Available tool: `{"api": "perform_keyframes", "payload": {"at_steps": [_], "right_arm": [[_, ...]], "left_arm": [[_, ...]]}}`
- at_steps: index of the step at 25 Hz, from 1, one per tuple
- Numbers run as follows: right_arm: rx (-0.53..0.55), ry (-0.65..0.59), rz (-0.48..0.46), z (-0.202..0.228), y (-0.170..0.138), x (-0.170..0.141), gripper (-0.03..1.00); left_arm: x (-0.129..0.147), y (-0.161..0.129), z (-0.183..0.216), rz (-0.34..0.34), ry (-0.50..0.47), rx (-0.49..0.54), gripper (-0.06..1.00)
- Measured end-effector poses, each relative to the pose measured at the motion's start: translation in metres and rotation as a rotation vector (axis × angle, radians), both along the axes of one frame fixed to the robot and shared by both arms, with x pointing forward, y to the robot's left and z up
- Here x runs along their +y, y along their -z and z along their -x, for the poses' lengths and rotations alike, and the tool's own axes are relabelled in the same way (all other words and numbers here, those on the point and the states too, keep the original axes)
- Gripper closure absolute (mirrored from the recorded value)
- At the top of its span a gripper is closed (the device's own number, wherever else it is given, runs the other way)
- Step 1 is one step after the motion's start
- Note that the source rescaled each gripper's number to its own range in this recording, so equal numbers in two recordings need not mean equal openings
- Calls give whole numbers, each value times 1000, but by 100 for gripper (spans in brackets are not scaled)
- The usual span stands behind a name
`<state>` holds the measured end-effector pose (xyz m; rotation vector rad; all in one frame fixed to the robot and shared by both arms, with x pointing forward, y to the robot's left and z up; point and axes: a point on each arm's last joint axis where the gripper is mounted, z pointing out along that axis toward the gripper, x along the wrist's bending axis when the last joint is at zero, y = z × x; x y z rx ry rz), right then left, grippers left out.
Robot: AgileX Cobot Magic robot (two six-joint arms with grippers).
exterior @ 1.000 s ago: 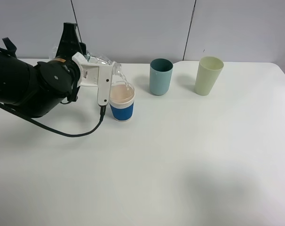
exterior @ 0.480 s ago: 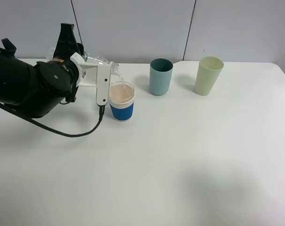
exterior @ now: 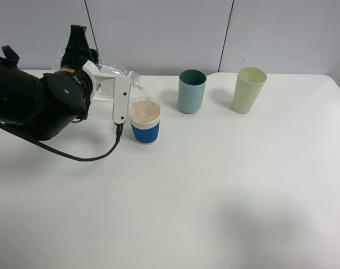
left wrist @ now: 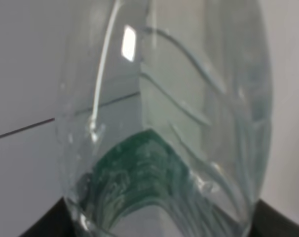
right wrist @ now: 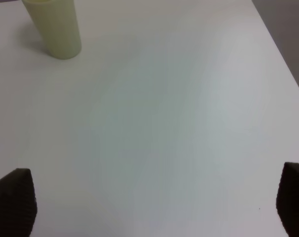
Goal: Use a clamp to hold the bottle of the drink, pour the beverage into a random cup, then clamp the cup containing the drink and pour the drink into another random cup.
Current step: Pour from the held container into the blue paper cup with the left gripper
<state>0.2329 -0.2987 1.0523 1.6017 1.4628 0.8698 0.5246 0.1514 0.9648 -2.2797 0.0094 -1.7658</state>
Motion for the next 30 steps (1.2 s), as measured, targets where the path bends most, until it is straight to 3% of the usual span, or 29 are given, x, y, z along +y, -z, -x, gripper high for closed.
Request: {"api": "perform_keyframes", "payload": {"at_steps": [9, 23, 30], "right_arm": [[0, 0, 0, 0, 0, 0, 4], [0, 0, 0, 0, 0, 0, 4], [0, 0, 0, 0, 0, 0, 4]], "left_arm": [[1, 0, -1, -42, 5, 8, 91], [2, -1, -1, -48, -6, -5, 91], [6, -4, -1, -91, -36, -22, 91]]}}
